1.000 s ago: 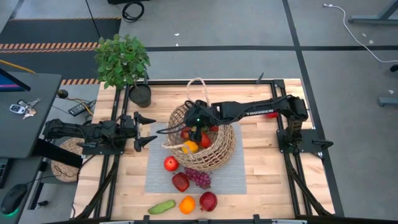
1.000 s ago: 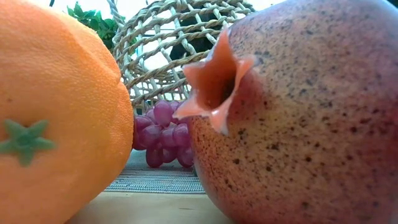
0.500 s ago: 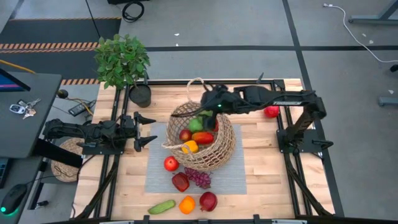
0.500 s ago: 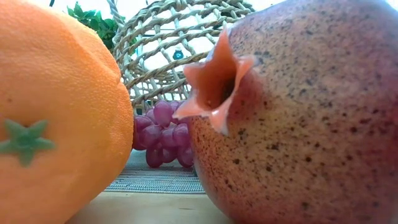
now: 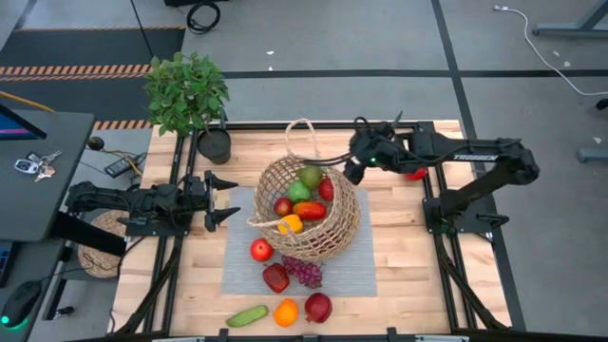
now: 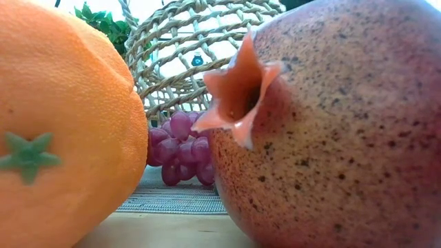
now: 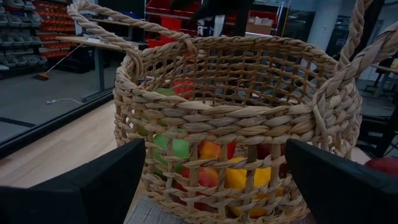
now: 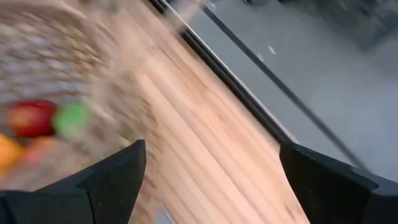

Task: Build produce basket
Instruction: Put the red apple into the basket

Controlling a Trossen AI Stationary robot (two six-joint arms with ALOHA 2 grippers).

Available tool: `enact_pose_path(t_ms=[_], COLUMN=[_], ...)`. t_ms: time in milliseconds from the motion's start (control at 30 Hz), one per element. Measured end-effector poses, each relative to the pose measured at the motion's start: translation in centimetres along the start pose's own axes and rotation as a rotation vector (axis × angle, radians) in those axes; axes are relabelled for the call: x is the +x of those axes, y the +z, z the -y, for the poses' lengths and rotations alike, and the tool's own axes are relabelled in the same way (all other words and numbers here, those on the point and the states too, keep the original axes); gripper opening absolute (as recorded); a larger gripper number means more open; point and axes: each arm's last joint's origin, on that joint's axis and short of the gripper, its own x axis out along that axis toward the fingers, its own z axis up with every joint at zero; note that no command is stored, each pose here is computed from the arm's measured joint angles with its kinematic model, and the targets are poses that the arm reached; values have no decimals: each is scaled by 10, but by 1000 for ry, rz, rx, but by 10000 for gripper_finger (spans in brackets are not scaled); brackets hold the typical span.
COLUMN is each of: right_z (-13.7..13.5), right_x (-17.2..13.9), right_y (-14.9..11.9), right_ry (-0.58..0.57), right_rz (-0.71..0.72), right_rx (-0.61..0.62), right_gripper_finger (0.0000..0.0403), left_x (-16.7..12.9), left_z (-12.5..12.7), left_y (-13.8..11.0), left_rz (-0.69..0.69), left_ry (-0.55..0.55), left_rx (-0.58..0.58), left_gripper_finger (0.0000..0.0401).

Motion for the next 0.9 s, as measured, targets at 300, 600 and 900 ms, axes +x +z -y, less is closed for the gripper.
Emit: enact_pose_path(t_ms=[300, 600, 900], right_z=[54, 81, 97], right_x=[45, 84, 103], right_y=[-55, -74, -80], right_ry=[-163, -266, -295], right_rz=[-272, -502, -611], right_rx=[299, 340, 271], right_gripper_finger=[372, 372, 380], left_x=[0, 0, 0], left_z=[0, 0, 0], left_y=[0, 0, 0], left_rz=[0, 0, 0], left_ry=[0, 0, 0], left_rx=[0, 0, 0], left_gripper_finger=[392, 392, 392])
